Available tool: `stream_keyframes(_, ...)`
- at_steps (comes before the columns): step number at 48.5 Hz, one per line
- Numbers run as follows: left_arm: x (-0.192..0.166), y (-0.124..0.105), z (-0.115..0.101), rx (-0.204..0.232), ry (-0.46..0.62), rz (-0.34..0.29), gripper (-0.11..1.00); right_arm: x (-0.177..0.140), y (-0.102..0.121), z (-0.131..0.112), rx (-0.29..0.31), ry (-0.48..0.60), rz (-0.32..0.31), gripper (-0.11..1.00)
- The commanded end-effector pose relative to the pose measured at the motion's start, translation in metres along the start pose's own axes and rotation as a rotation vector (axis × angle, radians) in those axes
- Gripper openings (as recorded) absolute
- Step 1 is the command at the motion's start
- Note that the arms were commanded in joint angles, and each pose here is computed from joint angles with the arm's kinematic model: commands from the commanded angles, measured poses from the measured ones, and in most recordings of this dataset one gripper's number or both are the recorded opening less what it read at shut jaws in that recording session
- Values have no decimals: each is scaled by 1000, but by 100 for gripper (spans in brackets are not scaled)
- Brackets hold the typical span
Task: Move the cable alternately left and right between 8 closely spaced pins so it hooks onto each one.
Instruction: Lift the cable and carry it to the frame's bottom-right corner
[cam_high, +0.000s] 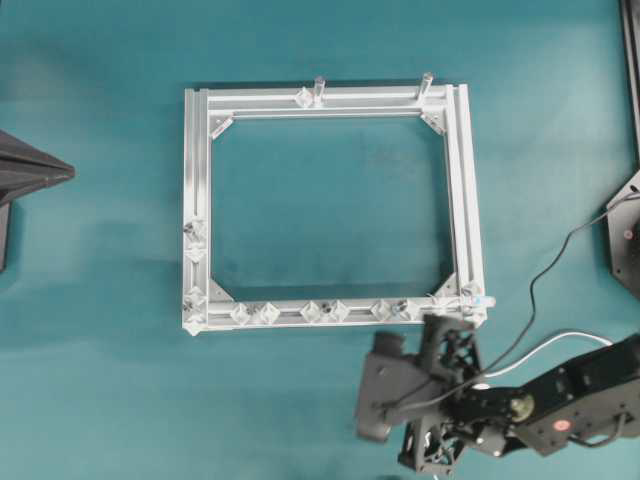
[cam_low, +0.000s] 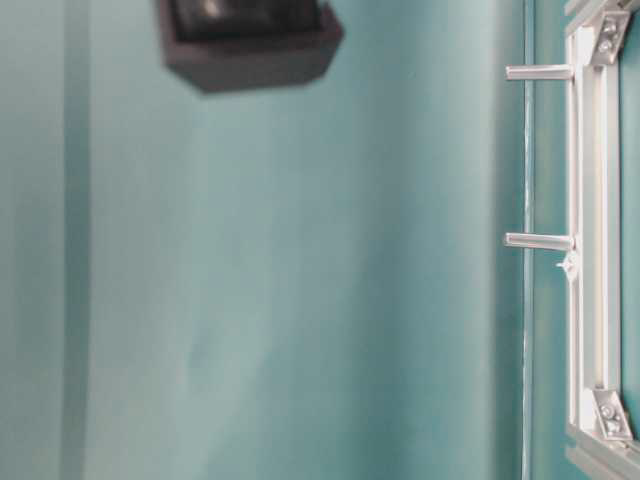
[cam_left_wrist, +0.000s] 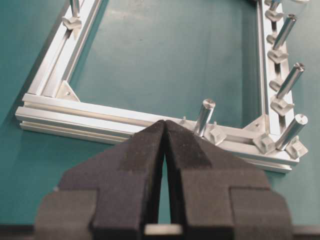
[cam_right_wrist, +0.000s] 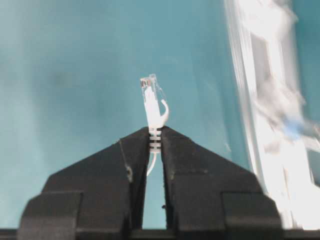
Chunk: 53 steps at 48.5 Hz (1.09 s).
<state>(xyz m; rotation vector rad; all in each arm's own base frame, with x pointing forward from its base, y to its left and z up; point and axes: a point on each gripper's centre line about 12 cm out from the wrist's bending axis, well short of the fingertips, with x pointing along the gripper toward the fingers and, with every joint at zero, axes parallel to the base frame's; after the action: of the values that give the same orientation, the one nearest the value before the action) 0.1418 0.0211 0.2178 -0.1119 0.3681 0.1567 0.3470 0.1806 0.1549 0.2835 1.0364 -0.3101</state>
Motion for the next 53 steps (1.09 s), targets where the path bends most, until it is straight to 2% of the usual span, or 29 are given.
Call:
stream_keyframes(1, 0, 0, 4, -7, -8, 3, 0, -17, -2, 1, 75, -26, 7, 9)
stream_keyframes(11, 0, 0, 4, -7, -8, 3, 0, -25, -15, -14, 280, -17, -75, 9)
stream_keyframes(19, 0, 0, 4, -7, -8, 3, 0, -28, -22, -14, 383, -23, -112, 9)
stream_keyframes(36, 0, 0, 4, -7, -8, 3, 0, -27, -33, -9, 482, -37, -178, 9)
stream_keyframes(53, 0, 0, 4, -10, -6, 3, 0, -18, -52, 1, 517, -37, -225, 9)
